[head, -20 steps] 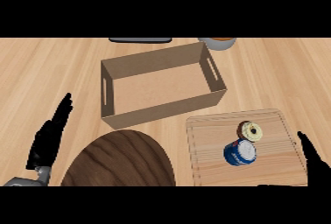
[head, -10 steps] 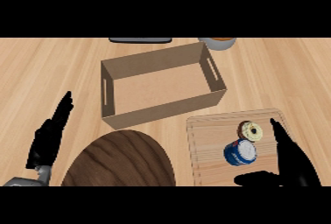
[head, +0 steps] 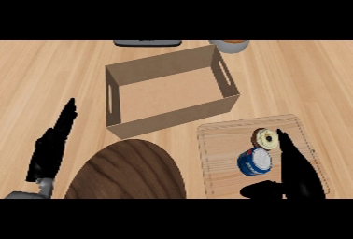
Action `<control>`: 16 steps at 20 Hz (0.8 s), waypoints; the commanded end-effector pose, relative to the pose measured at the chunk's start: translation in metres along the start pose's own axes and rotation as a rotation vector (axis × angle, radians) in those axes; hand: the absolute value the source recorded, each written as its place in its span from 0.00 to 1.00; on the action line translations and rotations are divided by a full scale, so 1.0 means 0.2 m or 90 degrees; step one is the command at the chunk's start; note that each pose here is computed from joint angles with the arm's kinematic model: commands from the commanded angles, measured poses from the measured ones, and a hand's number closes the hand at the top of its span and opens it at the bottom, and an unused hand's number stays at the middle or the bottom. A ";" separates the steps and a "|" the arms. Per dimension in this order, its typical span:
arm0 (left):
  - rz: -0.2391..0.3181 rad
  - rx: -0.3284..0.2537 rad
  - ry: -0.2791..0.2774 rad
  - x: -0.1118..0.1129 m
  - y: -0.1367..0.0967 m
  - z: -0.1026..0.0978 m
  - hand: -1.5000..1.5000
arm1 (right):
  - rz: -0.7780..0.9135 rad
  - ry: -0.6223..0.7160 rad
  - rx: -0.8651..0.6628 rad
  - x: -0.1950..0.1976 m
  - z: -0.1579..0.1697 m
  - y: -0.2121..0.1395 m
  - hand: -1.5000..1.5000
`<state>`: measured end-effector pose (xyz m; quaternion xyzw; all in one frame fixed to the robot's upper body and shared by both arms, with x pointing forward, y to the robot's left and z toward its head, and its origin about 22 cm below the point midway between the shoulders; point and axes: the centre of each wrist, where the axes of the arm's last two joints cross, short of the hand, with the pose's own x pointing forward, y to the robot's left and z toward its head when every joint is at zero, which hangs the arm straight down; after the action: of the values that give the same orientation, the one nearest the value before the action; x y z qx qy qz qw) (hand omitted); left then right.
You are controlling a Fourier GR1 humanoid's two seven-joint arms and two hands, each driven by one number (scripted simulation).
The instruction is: Pick the can from the cutting board and place it in the cardboard box
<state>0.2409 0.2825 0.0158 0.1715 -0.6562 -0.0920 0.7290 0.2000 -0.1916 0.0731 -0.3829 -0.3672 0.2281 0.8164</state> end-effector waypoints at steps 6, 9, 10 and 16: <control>0.008 -0.003 0.002 -0.01 -0.05 0.02 0.50 | 0.009 0.099 0.000 0.13 0.04 0.03 0.00; 0.005 0.005 -0.005 -0.01 -0.07 0.07 0.50 | 0.008 0.104 0.001 -0.02 -0.05 0.06 0.00; -0.005 0.006 -0.006 -0.03 0.00 0.03 0.50 | 0.014 0.109 0.003 0.07 0.02 0.11 0.00; 0.003 0.003 -0.010 -0.03 0.00 0.05 0.50 | 0.010 0.115 -0.005 0.12 -0.13 0.05 0.00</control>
<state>0.2376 0.2827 0.0144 0.1742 -0.6585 -0.0908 0.7265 0.2173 -0.1802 0.0591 -0.3914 -0.3513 0.2194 0.8217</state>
